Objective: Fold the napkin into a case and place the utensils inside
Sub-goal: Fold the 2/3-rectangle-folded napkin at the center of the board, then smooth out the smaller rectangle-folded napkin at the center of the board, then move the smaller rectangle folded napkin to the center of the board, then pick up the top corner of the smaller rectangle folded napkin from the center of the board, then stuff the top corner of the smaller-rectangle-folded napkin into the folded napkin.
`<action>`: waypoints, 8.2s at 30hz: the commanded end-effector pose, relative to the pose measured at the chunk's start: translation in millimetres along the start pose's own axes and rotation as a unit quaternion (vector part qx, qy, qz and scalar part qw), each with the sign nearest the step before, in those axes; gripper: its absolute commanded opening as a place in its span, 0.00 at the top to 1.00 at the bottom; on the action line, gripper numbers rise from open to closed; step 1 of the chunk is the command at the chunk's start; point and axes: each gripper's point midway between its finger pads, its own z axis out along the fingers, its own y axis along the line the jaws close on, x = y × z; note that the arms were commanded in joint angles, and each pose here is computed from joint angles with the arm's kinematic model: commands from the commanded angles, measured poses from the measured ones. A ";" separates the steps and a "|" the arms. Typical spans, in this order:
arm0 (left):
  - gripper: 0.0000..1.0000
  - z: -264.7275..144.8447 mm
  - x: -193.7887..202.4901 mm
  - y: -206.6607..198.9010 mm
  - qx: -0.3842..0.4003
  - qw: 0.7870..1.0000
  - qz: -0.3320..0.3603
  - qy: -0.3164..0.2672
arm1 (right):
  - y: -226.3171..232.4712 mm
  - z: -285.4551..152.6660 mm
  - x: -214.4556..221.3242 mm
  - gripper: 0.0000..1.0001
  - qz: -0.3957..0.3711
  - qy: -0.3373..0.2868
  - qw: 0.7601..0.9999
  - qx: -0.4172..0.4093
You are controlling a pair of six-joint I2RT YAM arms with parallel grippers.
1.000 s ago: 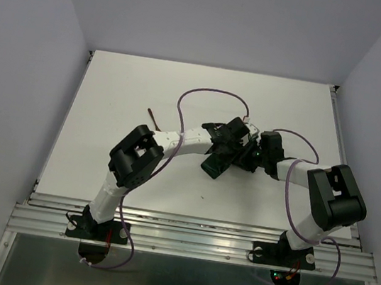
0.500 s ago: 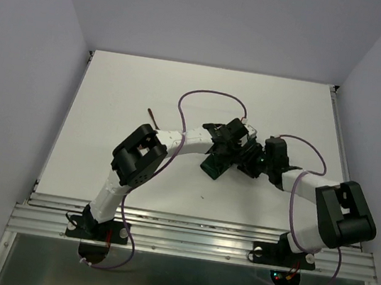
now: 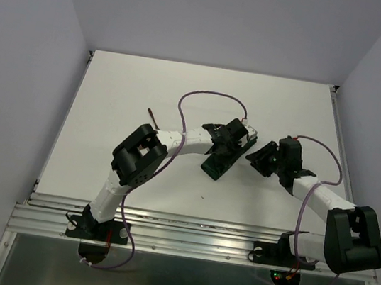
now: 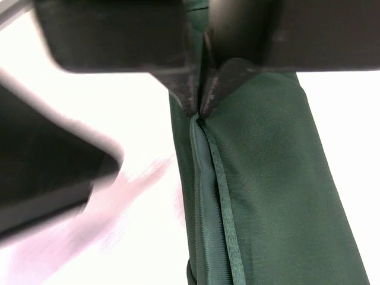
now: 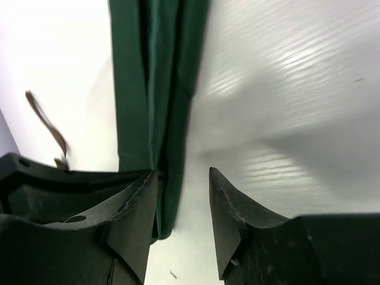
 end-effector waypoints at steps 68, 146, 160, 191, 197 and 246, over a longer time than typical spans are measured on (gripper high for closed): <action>1.00 -78.7 -10.3 -0.8 0.045 0.997 -0.033 -0.059 | -2.0 84.0 -137.4 0.90 -0.095 -0.011 0.993 0.066; 0.28 6.3 -80.5 0.9 -0.105 0.990 0.037 -0.091 | -72.0 -7.5 -74.7 0.59 -0.020 -0.080 0.980 0.183; 0.54 12.2 -81.1 2.9 -0.111 0.989 0.042 -0.088 | -73.5 -6.0 -71.8 0.59 -0.017 -0.074 0.980 0.184; 1.00 -23.1 -90.4 -11.8 0.023 0.994 -0.002 -0.109 | -46.2 5.2 -67.5 0.60 -0.065 -0.029 0.990 0.118; 1.00 -33.9 -86.6 -6.8 0.095 0.989 -0.038 -0.111 | -29.6 3.3 -63.0 0.60 -0.097 -0.012 0.992 0.080; 1.00 -53.7 -79.4 17.6 0.125 0.982 -0.084 -0.116 | 43.4 56.3 1.9 0.68 -0.292 0.016 0.954 0.063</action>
